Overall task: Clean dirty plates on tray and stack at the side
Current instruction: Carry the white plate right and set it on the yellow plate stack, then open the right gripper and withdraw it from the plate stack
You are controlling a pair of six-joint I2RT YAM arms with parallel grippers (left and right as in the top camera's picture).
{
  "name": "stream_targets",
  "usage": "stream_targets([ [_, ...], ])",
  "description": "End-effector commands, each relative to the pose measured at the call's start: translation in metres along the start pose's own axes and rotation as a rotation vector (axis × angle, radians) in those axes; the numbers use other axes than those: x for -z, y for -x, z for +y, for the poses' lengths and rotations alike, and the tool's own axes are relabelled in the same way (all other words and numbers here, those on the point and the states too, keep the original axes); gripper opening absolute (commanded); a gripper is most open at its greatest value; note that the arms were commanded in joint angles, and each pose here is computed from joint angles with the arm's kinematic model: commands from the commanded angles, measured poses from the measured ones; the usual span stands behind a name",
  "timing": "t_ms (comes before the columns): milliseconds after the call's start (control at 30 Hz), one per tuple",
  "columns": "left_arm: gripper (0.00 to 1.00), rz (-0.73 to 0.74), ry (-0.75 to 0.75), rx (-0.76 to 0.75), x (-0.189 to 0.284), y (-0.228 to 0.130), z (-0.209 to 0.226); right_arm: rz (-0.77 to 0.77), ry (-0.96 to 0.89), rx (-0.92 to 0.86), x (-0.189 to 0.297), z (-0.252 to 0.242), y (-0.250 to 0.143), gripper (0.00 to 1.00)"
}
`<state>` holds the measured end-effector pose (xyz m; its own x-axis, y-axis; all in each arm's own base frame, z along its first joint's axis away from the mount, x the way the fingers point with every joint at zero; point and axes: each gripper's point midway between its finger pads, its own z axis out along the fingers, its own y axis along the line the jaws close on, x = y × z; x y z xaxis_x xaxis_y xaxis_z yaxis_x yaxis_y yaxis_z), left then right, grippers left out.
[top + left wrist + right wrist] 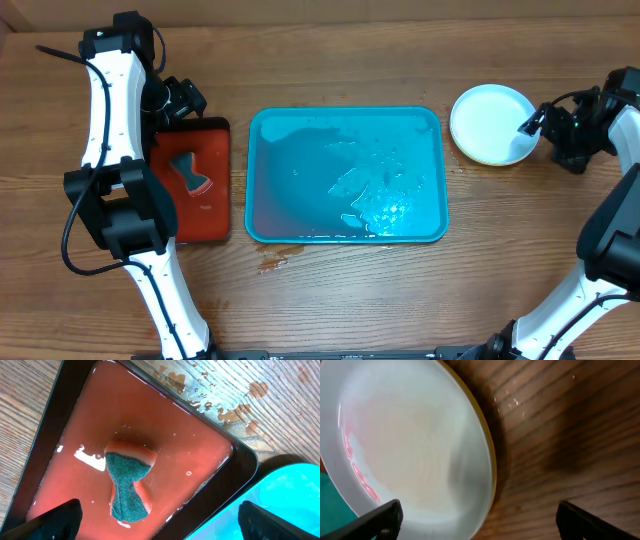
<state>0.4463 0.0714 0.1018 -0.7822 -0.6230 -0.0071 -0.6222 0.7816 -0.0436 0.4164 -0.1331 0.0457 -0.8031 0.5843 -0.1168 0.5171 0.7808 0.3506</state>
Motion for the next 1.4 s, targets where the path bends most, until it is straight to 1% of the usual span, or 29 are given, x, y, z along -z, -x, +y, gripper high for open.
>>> stream_targets([
  [0, 1.0, -0.018, -0.021, -0.011, 0.009, 0.0, -0.004, -0.018, 0.064, 0.019, 0.022, 0.017, -0.002, 1.0],
  [67, 1.0, -0.018, -0.021, -0.011, 0.009, 0.0, -0.004, -0.043, 0.108, 0.038, 0.041, 0.03, -0.003, 1.0],
  [100, 1.0, -0.018, -0.021, -0.011, 0.009, 0.0, -0.004, -0.068, 0.128, 0.077, 0.058, 0.041, -0.005, 1.0],
  [167, 1.0, -0.018, -0.021, -0.011, 0.009, 0.0, -0.004, -0.108, 0.133, 0.116, 0.081, 0.051, -0.009, 1.0],
  [233, 1.0, -0.018, -0.021, -0.011, 0.009, 0.0, -0.004, -0.143, 0.135, 0.155, 0.109, 0.064, -0.019, 1.0],
  [333, 1.0, -0.018, -0.021, -0.011, 0.009, 0.0, -0.004, -0.172, 0.117, 0.197, 0.136, 0.076, -0.037, 1.0],
  [467, 1.0, -0.018, -0.021, -0.011, 0.009, 0.0, -0.004, -0.187, 0.138, 0.338, 0.159, 0.099, -0.084, 1.0],
  [633, 1.0, -0.018, -0.021, -0.011, 0.009, 0.0, -0.004, -0.181, 0.211, 0.472, 0.159, 0.117, -0.162, 1.0],
  [667, 1.0, -0.018, -0.021, -0.011, 0.009, 0.0, -0.004, -0.179, 0.226, 0.491, 0.159, 0.119, -0.173, 1.0],
  [700, 1.0, -0.018, -0.021, -0.011, 0.009, 0.0, -0.004, -0.176, 0.256, 0.528, 0.161, 0.122, -0.193, 1.0],
  [767, 1.0, -0.018, -0.021, -0.011, 0.009, 0.0, -0.004, -0.178, 0.289, 0.564, 0.164, 0.127, -0.21, 1.0],
  [867, 1.0, -0.018, -0.021, -0.011, 0.009, 0.0, -0.004, -0.196, 0.304, 0.593, 0.17, 0.13, -0.218, 1.0],
  [1367, 1.0, -0.019, -0.021, -0.011, 0.009, 0.0, -0.004, -0.183, 0.296, 0.588, 0.166, 0.129, -0.217, 1.0],
])
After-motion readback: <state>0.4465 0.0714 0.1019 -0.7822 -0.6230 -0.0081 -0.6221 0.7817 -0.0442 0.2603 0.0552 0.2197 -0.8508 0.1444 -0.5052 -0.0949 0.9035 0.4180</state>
